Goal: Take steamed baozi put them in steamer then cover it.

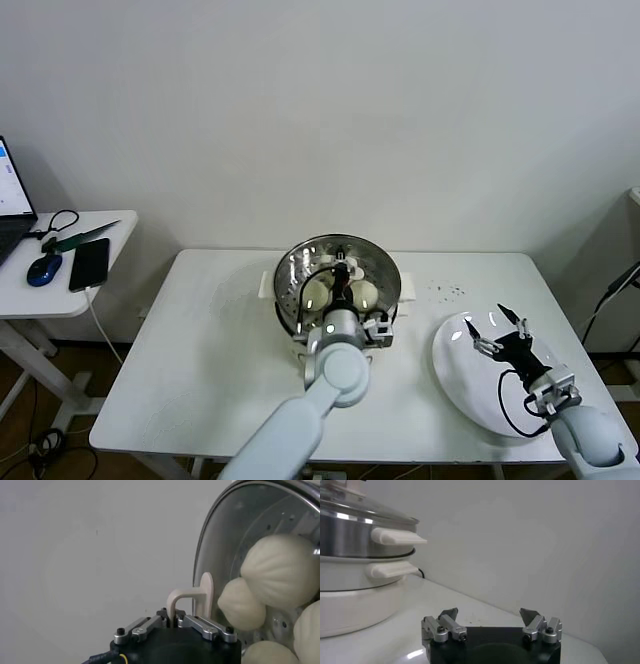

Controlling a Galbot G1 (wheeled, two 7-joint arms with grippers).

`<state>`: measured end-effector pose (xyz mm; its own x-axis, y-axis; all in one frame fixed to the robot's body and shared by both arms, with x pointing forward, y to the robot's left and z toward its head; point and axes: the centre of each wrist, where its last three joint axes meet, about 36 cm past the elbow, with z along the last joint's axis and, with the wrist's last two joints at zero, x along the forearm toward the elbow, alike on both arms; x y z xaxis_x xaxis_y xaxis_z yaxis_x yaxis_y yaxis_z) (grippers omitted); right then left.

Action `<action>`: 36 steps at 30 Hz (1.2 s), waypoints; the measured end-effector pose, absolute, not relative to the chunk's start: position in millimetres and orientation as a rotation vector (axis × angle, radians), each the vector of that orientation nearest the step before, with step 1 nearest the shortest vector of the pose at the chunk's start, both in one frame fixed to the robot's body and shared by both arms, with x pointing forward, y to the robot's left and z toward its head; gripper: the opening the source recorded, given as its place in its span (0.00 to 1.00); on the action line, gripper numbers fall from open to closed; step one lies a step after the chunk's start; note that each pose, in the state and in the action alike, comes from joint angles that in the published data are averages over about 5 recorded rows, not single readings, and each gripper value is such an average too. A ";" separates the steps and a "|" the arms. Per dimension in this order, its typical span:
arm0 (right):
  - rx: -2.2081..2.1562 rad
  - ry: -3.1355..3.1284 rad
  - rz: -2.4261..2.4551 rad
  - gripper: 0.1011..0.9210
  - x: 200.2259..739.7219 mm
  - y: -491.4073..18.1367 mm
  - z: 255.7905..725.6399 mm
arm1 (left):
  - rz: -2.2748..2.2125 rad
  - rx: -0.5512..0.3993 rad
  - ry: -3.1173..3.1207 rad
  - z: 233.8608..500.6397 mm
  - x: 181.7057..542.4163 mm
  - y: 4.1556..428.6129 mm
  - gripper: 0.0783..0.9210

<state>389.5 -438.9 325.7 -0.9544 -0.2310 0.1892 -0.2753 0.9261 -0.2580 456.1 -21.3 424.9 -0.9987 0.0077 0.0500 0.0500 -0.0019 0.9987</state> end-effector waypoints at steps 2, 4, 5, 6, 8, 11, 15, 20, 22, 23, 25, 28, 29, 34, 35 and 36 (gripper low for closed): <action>0.390 -2.929 0.428 0.88 389.4 -438.7 325.5 | -2.203 -0.062 -2.198 424.1 456.7 -20.9 0.09; 0.391 -2.929 0.430 0.88 389.3 -438.3 325.1 | -2.205 -0.062 -2.198 423.6 457.0 -20.9 0.09; 0.391 -2.928 0.430 0.88 389.2 -438.1 324.9 | -2.205 -0.062 -2.198 423.4 456.9 -20.9 0.09; 0.391 -2.928 0.431 0.88 389.1 -437.9 324.8 | -2.205 -0.063 -2.198 423.4 456.7 -21.0 0.09; 0.392 -2.927 0.431 0.88 388.9 -437.8 324.6 | -2.205 -0.064 -2.198 423.4 456.2 -20.9 0.09; 0.392 -2.926 0.433 0.88 388.6 -438.0 324.4 | -2.207 -0.067 -2.196 424.1 455.3 -20.1 0.10; 0.394 -2.921 0.436 0.88 388.3 -439.1 324.9 | -2.210 -0.073 -2.197 426.8 452.5 -18.0 0.21; 0.392 -2.916 0.438 0.88 388.4 -439.8 326.4 | -2.201 -0.084 -2.210 431.7 445.5 -12.7 0.38; 0.390 -2.914 0.439 0.88 389.0 -440.0 327.3 | -2.196 -0.086 -2.220 434.6 442.0 -9.8 0.44; 0.389 -2.913 0.439 0.88 389.3 -440.1 327.8 | -2.193 -0.088 -2.226 436.1 439.9 -8.3 0.48; 0.386 -2.911 0.440 0.88 390.2 -440.2 328.6 | -2.188 -0.092 -2.241 439.3 434.9 -5.4 0.55; 0.380 -2.906 0.442 0.88 391.3 -439.8 330.1 | -2.177 -0.099 -2.266 444.3 426.8 -0.7 0.65; 0.378 -2.904 0.442 0.88 391.5 -439.6 330.6 | -2.172 -0.101 -2.274 446.1 424.1 1.2 0.69; 0.367 -2.888 0.444 0.88 392.0 -438.7 333.7 | -2.137 -0.108 -2.320 454.6 410.9 13.8 0.84; 0.366 -2.886 0.443 0.88 392.0 -438.7 334.5 | -2.127 -0.110 -2.331 455.9 407.9 16.8 0.86; 0.364 -2.883 0.442 0.88 392.1 -438.6 335.3 | -2.117 -0.113 -2.342 456.9 404.9 19.8 0.87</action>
